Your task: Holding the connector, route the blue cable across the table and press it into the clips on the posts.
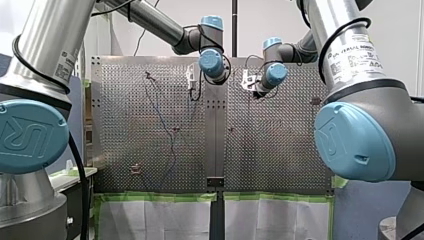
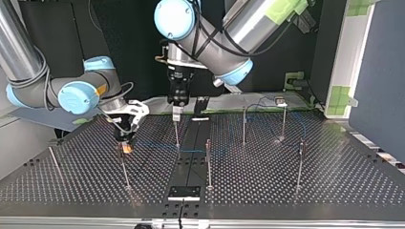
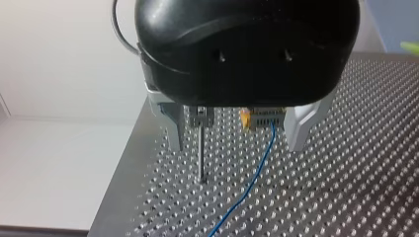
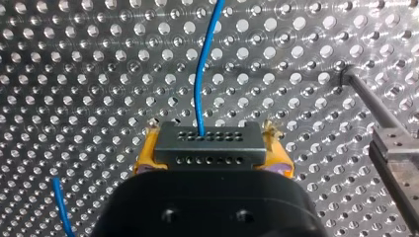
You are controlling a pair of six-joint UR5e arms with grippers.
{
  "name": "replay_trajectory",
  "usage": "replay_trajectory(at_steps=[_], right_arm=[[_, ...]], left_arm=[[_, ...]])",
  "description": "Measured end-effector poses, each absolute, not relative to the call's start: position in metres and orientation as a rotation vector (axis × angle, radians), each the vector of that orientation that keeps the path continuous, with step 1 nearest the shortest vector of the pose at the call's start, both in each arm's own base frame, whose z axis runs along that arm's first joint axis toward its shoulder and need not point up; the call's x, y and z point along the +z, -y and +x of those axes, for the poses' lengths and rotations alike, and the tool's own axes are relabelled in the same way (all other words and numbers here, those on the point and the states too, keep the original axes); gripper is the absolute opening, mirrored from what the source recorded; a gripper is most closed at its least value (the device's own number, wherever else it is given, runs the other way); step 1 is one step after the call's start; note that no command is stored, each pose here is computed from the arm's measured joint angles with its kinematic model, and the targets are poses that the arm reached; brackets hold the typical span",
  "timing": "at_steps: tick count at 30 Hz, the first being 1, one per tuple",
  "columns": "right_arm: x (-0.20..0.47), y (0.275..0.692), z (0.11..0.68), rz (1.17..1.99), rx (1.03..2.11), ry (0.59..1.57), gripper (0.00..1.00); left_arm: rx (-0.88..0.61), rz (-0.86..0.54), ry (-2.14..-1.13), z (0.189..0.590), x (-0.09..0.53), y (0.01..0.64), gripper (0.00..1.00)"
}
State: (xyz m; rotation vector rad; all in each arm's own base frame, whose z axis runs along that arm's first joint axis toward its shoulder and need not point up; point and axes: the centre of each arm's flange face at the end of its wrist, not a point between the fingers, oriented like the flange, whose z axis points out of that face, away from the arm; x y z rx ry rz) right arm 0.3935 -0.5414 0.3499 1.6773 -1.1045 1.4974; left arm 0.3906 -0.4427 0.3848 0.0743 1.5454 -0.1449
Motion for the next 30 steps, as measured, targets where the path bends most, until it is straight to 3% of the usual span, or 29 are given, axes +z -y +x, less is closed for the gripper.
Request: replay_trajectory(at_steps=[19, 30], right_arm=[[0.35, 0.543, 0.391, 1.677, 1.496, 1.107, 0.0], [0.35, 0.544, 0.39, 1.676, 1.493, 1.107, 0.0]], left_arm=[[-0.061, -0.019, -1.508, 0.462, 0.364, 0.467, 1.0], [-0.087, -0.095, -1.411, 0.489, 0.399, 0.472, 1.0]])
